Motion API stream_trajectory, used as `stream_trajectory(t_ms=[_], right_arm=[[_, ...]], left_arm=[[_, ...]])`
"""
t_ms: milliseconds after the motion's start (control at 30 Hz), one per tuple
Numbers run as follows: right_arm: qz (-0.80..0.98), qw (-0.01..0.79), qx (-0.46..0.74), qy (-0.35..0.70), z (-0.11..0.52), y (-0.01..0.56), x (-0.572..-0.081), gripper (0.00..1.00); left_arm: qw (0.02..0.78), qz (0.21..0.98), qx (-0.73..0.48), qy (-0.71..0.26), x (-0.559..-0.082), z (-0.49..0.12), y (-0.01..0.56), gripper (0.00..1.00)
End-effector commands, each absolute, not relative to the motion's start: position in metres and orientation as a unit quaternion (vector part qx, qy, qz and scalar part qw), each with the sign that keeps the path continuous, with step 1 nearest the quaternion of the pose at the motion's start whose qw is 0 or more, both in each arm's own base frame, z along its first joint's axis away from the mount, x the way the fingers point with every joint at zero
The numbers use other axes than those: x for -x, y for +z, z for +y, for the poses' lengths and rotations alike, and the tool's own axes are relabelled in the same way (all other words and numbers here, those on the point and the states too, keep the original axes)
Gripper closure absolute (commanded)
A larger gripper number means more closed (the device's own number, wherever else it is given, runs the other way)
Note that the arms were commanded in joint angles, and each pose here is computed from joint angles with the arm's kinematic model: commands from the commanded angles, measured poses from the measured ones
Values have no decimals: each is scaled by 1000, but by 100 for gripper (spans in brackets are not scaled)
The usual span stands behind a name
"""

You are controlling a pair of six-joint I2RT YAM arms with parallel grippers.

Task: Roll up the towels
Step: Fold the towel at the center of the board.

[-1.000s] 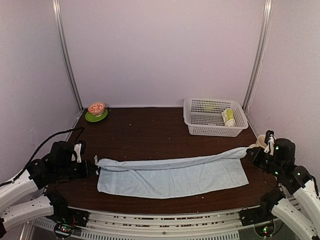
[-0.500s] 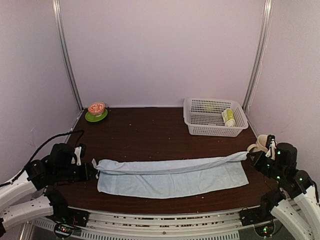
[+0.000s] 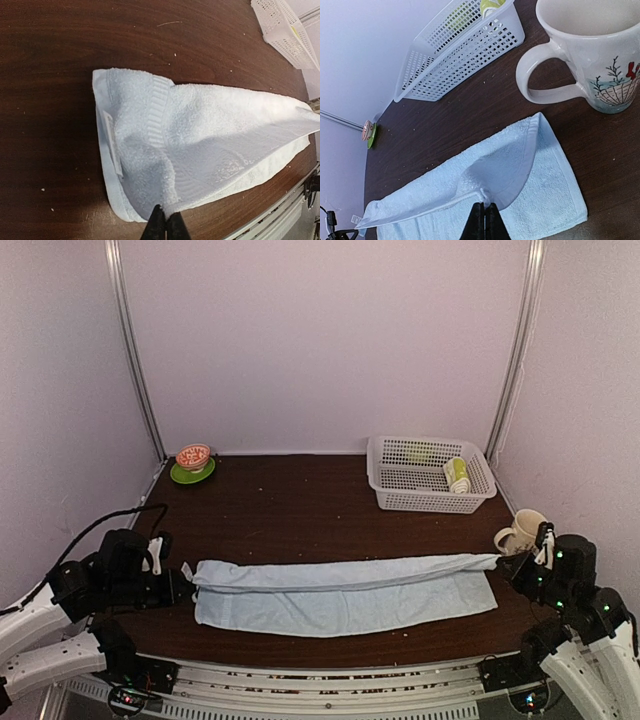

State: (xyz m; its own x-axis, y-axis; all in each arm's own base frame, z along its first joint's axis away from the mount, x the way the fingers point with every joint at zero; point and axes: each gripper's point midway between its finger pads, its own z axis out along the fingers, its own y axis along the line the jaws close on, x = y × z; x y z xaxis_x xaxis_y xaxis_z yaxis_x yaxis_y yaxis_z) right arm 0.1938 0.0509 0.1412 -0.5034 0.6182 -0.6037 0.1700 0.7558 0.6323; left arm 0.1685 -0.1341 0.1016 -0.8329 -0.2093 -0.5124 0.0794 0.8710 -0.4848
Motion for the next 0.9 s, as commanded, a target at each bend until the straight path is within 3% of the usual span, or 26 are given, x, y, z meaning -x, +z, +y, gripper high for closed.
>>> stream_trajectory(t_ms=[0,367,400,433,500,567,700,867], right_arm=[[829,430,-260,245,44,136,-188,100],[839,408,-260,247,45,125,-175,100],[841,405,-255,251,47,125,-174,91],[842,404,-249,257,50,127,-173,76],[842,405,-234,269,55,134,-171,51],[841,409,-216,281,59,147,-168,37],[854,392,-170,296,72,163,-160,27],[858,375,-140,321,92,169,-178,30]], left_arm=[[281,921,30,-267,-167,-142,112,100],[246,930,8,-273,-154,-153,104,100],[242,930,5,-275,-153,-154,104,100],[237,931,2,-278,-151,-155,105,95],[230,930,-3,-286,-146,-157,110,73],[230,928,-5,-293,-141,-157,120,58],[250,925,-11,-287,-135,-145,151,47],[273,921,-11,-278,-149,-148,174,45]])
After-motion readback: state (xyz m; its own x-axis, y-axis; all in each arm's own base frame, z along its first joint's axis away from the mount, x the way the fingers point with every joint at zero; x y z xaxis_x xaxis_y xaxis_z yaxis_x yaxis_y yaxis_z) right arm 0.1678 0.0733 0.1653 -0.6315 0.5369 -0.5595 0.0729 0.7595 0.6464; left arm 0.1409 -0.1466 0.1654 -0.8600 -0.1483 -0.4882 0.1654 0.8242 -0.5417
